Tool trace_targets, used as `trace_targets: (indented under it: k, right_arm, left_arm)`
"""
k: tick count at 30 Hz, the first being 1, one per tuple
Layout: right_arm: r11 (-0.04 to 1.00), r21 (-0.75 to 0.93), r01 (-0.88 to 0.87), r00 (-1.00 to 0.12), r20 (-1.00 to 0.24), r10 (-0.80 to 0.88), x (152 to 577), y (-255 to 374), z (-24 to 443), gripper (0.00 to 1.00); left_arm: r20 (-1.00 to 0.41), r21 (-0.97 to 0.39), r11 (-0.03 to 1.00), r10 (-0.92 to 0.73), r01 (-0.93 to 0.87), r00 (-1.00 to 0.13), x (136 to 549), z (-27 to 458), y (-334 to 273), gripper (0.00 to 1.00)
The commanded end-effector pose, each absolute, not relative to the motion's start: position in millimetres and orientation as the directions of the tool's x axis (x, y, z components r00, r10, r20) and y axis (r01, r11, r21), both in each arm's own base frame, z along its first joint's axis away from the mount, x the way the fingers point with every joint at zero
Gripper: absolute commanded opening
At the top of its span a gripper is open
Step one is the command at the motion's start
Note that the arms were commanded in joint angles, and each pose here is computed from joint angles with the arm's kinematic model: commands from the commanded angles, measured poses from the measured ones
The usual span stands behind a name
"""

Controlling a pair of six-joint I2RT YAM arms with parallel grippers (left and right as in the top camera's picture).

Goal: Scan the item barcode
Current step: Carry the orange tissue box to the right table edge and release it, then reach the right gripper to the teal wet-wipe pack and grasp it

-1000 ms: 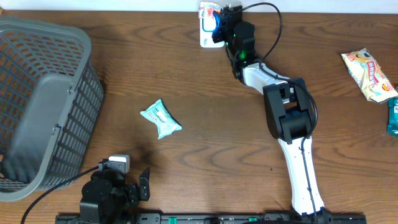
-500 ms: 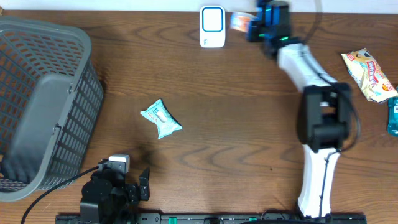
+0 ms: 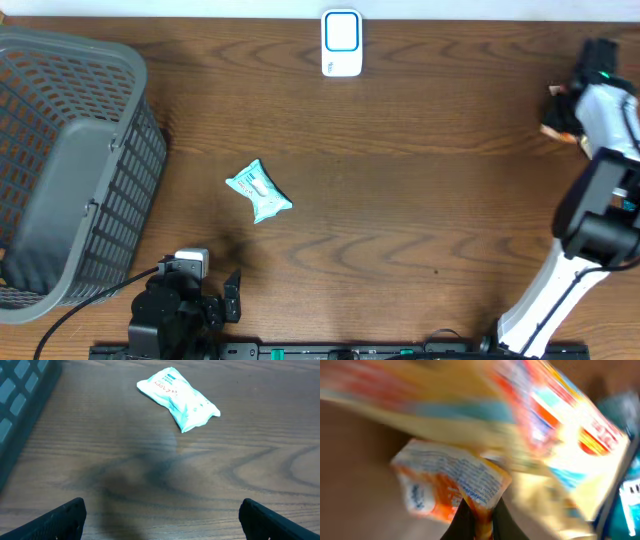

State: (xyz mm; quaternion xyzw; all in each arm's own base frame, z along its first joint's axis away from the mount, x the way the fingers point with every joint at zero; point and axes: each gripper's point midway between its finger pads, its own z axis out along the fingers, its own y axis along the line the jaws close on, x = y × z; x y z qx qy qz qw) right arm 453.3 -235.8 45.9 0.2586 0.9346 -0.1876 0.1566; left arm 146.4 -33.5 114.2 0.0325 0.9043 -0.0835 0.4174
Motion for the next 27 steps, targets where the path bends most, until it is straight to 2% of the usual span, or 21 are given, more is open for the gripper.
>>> trace_targets:
  k: [1,2,3,7,12,17,20,24,27]
  right_arm:
    - [0.804,-0.213,0.554,-0.816,-0.332,0.474,434.1,-246.3,24.4,0.14]
    - [0.81,-0.164,0.563,-0.805,-0.33,0.493,433.9,-247.5,23.8,0.45]
    - [0.816,-0.117,0.565,-0.797,-0.333,0.504,436.0,-246.1,25.5,0.99]
    - [0.83,0.116,0.545,-0.756,-0.359,0.547,455.2,-228.4,57.4,0.99]
    - [0.795,0.344,0.5,-0.679,-0.415,0.606,475.0,-189.7,134.3,0.99]
    - [0.765,0.507,0.398,-0.662,-0.419,0.622,474.7,-123.4,207.3,0.99]
    - [0.696,0.578,0.426,-0.654,-0.335,0.678,469.9,-79.6,225.1,0.99]
    - [0.581,0.635,0.509,-0.691,-0.1,0.716,458.5,-1.2,216.4,0.99]
    - [0.613,0.624,0.485,-0.768,-0.032,0.64,448.8,56.1,206.6,0.99]
  left_arm:
    - [-0.763,-0.127,0.981,-0.003,0.146,-0.647,145.5,115.8,-36.2,0.98]
    - [-0.763,-0.127,0.981,-0.002,0.146,-0.647,145.5,115.8,-36.2,0.98]
    - [-0.763,-0.127,0.981,-0.003,0.146,-0.647,145.5,115.8,-36.2,0.98]
    - [-0.763,-0.127,0.981,-0.003,0.146,-0.647,145.5,115.8,-36.2,0.98]
    - [-0.763,-0.127,0.981,-0.003,0.146,-0.647,145.5,115.8,-36.2,0.98]
    - [-0.763,-0.127,0.981,-0.003,0.146,-0.647,145.5,115.8,-36.2,0.98]
    - [-0.763,-0.127,0.981,-0.003,0.146,-0.647,145.5,115.8,-36.2,0.98]
    - [-0.763,-0.127,0.981,-0.003,0.146,-0.647,145.5,115.8,-36.2,0.98]
    - [-0.763,-0.127,0.981,-0.002,0.146,-0.647,145.5,115.8,-36.2,0.98]
